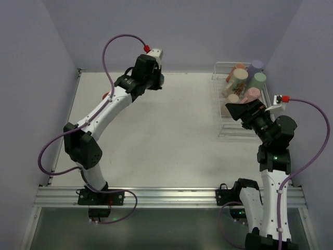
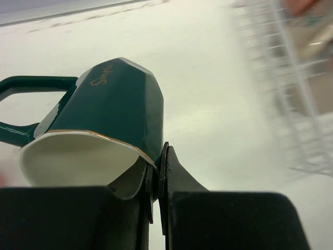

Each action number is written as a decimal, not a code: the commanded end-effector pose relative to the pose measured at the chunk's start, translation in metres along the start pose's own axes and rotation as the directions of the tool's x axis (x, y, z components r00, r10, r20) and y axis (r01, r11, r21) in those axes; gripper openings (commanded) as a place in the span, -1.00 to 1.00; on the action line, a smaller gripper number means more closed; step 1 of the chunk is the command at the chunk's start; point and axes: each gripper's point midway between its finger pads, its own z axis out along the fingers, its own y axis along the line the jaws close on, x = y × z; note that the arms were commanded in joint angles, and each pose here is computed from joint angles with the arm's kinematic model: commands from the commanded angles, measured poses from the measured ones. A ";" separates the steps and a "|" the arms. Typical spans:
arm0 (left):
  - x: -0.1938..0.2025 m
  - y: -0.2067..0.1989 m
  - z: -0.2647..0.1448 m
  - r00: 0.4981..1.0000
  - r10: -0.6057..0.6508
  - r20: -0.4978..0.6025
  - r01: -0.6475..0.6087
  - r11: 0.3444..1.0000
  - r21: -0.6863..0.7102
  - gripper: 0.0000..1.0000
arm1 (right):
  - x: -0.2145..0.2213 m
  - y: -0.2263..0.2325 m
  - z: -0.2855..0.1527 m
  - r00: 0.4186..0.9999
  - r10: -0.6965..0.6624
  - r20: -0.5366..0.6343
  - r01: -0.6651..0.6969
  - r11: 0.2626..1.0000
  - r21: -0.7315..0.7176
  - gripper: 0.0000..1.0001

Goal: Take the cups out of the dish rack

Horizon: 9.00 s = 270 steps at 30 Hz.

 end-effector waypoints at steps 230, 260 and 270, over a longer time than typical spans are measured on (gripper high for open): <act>0.023 -0.190 -0.121 0.934 -0.356 0.044 0.117 0.418 0.901 -0.04 | 0.066 0.042 0.046 0.918 0.157 -0.365 -0.294 0.887 -0.357 -0.25; 0.062 -0.009 0.014 0.951 0.261 -0.165 -0.284 0.950 -0.132 -1.00 | 0.059 -0.016 0.025 0.983 -0.069 -0.167 0.064 0.997 -0.035 0.98; 0.079 0.042 0.069 0.928 0.230 -0.293 -0.282 0.948 -0.150 -1.00 | 0.079 -0.035 0.020 0.974 -0.085 -0.209 0.084 0.996 -0.012 0.98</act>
